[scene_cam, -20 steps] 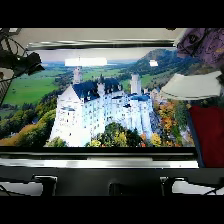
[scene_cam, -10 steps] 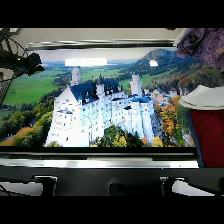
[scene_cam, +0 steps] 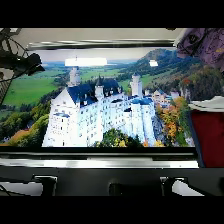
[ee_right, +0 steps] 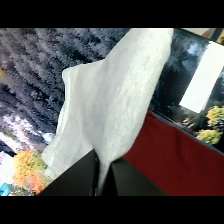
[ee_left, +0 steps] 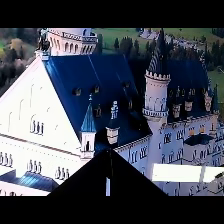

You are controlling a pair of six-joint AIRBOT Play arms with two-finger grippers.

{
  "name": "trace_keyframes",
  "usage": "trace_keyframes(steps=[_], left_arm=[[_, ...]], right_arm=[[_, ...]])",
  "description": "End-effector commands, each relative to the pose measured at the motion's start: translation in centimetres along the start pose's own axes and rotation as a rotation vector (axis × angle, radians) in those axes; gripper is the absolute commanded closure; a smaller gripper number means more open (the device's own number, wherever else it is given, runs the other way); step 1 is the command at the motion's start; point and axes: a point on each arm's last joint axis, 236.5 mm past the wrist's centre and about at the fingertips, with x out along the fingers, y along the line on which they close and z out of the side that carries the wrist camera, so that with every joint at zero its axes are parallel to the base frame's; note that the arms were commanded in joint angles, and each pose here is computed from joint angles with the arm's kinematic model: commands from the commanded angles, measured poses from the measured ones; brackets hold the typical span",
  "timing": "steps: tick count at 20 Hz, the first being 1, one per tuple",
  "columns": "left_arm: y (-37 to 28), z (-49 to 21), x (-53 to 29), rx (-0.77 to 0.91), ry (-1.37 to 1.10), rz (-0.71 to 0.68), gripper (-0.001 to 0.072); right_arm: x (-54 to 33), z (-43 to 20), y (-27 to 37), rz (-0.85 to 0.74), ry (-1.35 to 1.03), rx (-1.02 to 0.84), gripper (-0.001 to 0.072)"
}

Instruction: Fold the clothes and pants, and hang the long-sleeved shirts on hangers.

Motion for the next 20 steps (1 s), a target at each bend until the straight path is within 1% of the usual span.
trace_keyframes(steps=[1, 4, 8, 11, 16, 20], left_arm=[[0.0, -0.1, 0.0, 0.002, 0.004, 0.000, 0.0690], [0.0, -0.4, 0.0, 0.007, 0.016, 0.002, 0.0690], [0.0, -0.5, 0.0, 0.013, 0.019, 0.002, 0.0690], [0.0, -0.5, 0.0, 0.012, 0.019, 0.002, 0.0690], [0.0, -0.5, 0.0, 0.012, 0.019, 0.002, 0.0690], [0.0, -0.5, 0.0, 0.012, 0.019, 0.002, 0.0690]], right_arm=[[-0.8, -0.8, -2.6, -0.100, 0.030, -0.004, 0.0682], [0.3, -3.7, -4.1, -0.164, 0.135, -0.042, 0.0683], [3.1, -8.7, -8.2, -0.332, 0.275, -0.115, 0.0682], [4.0, -10.6, -10.7, -0.433, 0.325, -0.164, 0.0682], [4.4, -13.4, -13.5, -0.542, 0.407, -0.214, 0.0681], [4.8, -15.4, -15.3, -0.594, 0.479, -0.304, 0.0681]])
